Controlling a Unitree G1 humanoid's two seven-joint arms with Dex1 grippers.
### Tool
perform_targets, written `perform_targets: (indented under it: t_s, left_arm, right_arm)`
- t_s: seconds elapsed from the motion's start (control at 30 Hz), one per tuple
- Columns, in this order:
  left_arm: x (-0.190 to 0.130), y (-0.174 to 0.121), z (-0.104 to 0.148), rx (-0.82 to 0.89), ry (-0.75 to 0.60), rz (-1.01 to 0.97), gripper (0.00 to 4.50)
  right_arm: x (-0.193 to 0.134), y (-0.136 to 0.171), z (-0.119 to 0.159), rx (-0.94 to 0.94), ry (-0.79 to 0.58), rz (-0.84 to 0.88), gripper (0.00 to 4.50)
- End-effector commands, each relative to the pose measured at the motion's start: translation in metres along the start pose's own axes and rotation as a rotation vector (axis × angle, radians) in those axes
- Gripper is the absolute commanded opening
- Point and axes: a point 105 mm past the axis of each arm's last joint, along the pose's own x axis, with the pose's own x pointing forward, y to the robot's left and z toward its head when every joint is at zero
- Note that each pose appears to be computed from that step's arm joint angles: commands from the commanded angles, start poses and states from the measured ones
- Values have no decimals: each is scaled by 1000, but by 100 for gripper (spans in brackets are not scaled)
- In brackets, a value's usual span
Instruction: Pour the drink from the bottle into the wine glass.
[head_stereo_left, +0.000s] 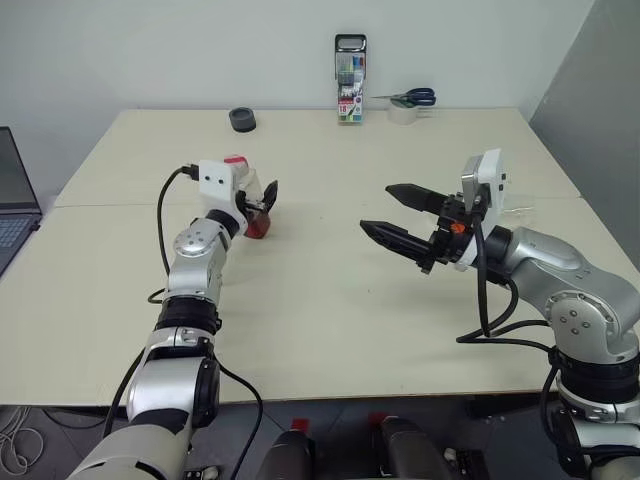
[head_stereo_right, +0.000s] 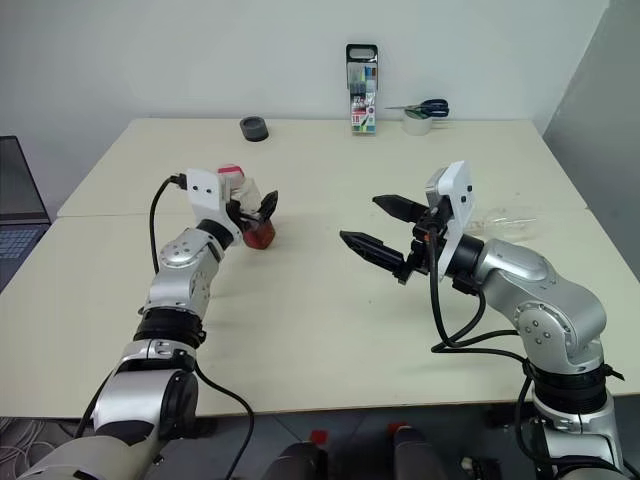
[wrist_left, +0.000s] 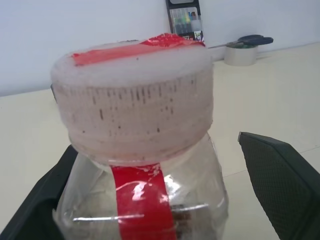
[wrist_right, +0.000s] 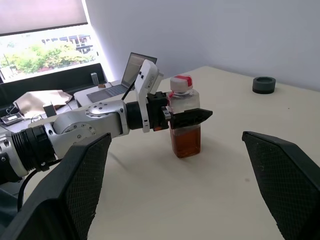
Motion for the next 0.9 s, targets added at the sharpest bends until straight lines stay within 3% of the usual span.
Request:
perform_targets:
  t_s: [0.03, 0.43, 0.53, 0.73, 0.77, 0.9]
  left_arm:
    - [3, 3, 30, 46, -95, 1, 447]
    - [2, 5, 30, 34, -96, 10, 447]
    - [1, 7, 30, 36, -99, 14, 386]
    - [0, 7, 30, 33, -105, 16, 202]
    - [0, 7, 30, 32, -106, 16, 183]
    - [0, 6, 30, 36, -99, 15, 182]
  right_arm:
    - [1, 4, 12, -43, -41, 15, 450]
    - [2, 5, 10, -35, -39, 21, 450]
    - [2, 5, 10, -35, -39, 23, 450]
    - [2, 6, 10, -32, -40, 23, 450]
    - [2, 6, 10, -31, -40, 24, 450]
    - [2, 7, 9, -29, -39, 24, 450]
